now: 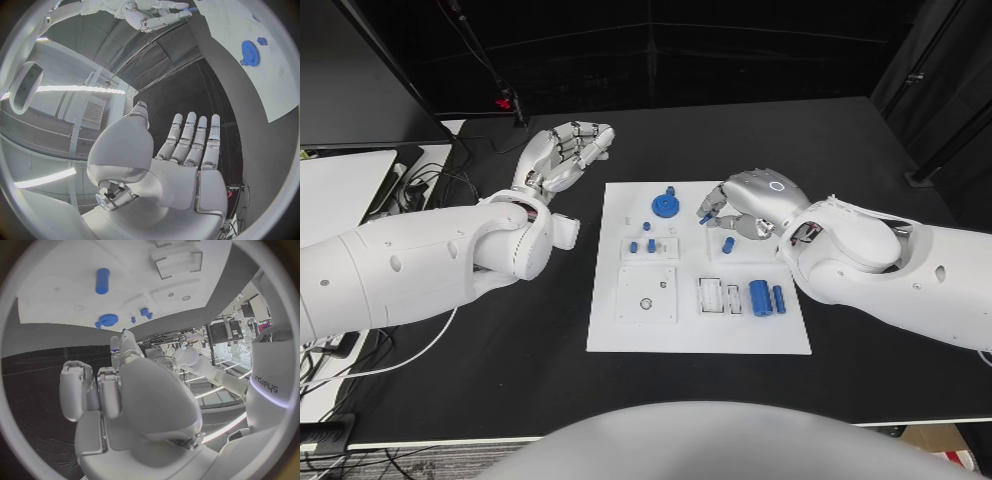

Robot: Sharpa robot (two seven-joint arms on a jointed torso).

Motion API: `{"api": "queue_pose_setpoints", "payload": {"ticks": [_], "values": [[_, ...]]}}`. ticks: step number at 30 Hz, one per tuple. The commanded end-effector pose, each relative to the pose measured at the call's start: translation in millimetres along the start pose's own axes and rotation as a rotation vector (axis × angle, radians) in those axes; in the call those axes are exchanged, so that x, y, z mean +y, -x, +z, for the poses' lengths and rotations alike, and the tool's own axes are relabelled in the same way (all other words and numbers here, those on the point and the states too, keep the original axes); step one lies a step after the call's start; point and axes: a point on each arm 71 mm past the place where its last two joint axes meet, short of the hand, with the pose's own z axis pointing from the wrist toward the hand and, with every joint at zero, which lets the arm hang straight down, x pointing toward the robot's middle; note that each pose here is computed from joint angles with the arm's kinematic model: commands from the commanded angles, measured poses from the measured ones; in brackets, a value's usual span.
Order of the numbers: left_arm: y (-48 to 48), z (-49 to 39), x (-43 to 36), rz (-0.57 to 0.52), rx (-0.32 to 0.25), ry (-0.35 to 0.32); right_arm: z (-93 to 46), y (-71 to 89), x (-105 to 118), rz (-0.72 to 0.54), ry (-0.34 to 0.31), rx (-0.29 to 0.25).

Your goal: Assemble the parts on the task board

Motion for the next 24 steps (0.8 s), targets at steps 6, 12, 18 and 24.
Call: {"api": "queue_pose_setpoints", "payload": {"ticks": [6,12,18,24], "values": [[-1.1,-0.3,-11.0,-0.008,0.006,-0.142,10.9,-4.0,29.4,0.045,0.05,0.054],[-1.5,-0.6,-11.2,-0.009,0.007,-0.142,14.4,-9.7,40.1,0.066,0.069,0.091],[-1.7,-0.2,-11.0,-0.009,0.008,-0.141,10.9,-25.3,49.1,0.092,0.082,0.152],[-1.7,-0.2,-11.1,-0.009,0.007,-0.142,9.4,-41.6,56.1,0.113,0.092,0.194]]}}
